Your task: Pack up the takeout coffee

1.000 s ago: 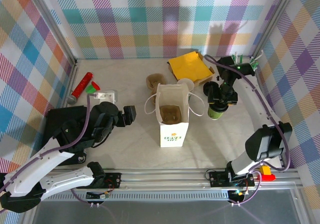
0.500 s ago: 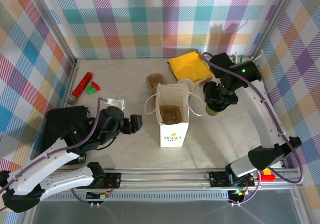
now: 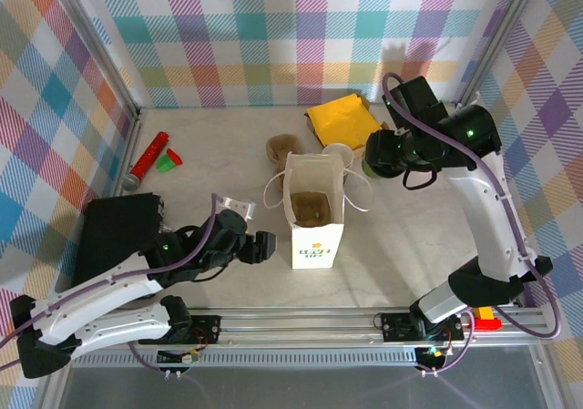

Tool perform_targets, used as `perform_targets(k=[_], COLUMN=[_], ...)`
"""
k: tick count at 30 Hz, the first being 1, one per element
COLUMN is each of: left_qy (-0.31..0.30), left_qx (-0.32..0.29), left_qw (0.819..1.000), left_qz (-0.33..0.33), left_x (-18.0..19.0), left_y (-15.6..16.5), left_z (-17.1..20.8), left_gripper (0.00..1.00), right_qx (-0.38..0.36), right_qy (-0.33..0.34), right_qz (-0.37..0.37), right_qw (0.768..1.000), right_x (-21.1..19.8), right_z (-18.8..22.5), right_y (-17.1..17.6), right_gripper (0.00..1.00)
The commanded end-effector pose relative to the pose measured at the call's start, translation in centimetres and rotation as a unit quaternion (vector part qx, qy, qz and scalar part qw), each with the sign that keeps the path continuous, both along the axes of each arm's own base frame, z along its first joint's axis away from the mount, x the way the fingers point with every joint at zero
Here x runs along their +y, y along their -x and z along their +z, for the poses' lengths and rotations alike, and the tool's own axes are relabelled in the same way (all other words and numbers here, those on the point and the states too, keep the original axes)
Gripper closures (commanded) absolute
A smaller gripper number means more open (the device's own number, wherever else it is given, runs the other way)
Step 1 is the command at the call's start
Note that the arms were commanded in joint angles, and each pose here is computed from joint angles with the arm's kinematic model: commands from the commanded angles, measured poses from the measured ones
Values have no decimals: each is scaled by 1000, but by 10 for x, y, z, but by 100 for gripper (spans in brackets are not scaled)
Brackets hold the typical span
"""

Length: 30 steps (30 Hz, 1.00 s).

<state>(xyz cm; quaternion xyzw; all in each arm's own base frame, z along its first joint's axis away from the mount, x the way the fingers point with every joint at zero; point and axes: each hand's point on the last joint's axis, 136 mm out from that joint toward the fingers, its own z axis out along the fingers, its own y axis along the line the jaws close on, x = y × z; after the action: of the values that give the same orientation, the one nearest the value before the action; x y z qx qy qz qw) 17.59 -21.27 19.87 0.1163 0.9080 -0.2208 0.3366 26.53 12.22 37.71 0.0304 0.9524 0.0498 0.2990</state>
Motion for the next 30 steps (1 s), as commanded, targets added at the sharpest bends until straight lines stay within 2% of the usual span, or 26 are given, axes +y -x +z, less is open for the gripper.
perform_targets(k=[1, 16, 30], left_qy=[12, -14, -10], left_qx=[-2, 13, 8], left_qw=[1000, 1000, 999], left_qz=[-15, -24, -47], left_x=[-13, -39, -67], left_y=[0, -8, -12], left_z=[-6, -42, -44], left_gripper=[26, 28, 28], right_qx=[57, 61, 124], right_qy=[33, 20, 55], right_qz=[-1, 103, 142], right_qw=[998, 993, 981], right_x=[-12, 62, 93], right_z=[-10, -11, -48], right_y=[29, 46, 66], right_gripper=[38, 39, 40])
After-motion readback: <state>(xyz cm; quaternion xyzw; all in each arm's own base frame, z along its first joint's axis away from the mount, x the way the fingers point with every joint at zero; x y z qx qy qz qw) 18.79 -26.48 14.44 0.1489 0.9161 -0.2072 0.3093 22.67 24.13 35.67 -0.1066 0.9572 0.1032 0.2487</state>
